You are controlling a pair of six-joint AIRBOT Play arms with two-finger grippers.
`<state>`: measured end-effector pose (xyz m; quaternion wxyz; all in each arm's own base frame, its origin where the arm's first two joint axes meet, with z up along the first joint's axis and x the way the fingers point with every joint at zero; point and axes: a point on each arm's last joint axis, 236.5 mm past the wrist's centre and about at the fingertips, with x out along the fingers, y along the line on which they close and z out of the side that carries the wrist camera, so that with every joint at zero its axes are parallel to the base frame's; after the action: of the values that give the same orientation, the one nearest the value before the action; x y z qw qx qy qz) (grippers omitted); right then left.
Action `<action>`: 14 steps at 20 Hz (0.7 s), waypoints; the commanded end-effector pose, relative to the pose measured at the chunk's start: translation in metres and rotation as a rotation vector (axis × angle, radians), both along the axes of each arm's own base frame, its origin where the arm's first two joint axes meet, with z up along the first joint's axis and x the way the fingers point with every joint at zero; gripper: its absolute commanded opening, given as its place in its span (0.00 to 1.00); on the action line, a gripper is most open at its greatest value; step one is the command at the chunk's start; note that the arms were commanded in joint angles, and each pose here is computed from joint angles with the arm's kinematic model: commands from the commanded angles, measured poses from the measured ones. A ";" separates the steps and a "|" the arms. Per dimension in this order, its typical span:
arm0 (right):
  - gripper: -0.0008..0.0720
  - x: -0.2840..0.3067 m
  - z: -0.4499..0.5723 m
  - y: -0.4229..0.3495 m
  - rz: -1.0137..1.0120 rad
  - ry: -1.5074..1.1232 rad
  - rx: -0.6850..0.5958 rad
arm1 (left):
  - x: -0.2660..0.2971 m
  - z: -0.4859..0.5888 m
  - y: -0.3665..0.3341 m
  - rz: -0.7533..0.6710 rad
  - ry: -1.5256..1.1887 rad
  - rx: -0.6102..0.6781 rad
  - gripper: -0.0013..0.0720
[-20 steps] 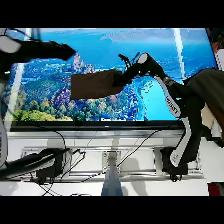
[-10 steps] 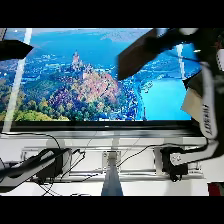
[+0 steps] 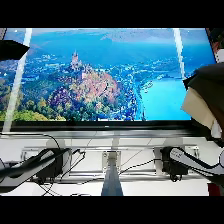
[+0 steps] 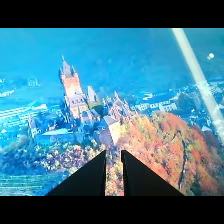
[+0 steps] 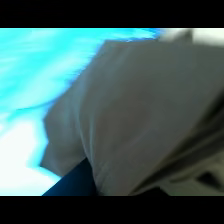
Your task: Fold the clothes and pants, and hang the long-sleeved shirts on hangers.
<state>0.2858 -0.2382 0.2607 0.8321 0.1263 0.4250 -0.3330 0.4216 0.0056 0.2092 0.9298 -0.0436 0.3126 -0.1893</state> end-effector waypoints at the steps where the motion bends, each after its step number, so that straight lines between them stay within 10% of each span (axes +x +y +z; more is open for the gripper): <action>1: 0.03 -0.113 -0.018 -0.023 -0.334 0.137 0.143 | 0.000 0.000 0.001 0.001 0.000 0.001 0.17; 3: 0.14 -0.120 -0.035 -0.023 -0.391 0.131 0.222 | 0.000 0.000 0.000 0.001 0.000 0.000 0.17; 5: 1.00 -0.119 -0.048 -0.023 -0.415 0.134 0.262 | 0.000 0.000 0.001 0.001 0.000 0.001 0.17; 9: 0.92 -0.067 -0.067 0.012 -0.229 0.062 0.402 | 0.000 0.000 0.000 0.001 0.000 0.000 0.17; 14: 0.12 0.026 -0.059 0.116 0.208 0.040 0.375 | 0.000 0.000 0.000 0.001 0.000 0.000 0.17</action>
<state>0.2673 -0.1834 0.1987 0.7774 0.2721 0.5027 -0.2624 0.4216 0.0055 0.2092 0.9298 -0.0436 0.3127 -0.1894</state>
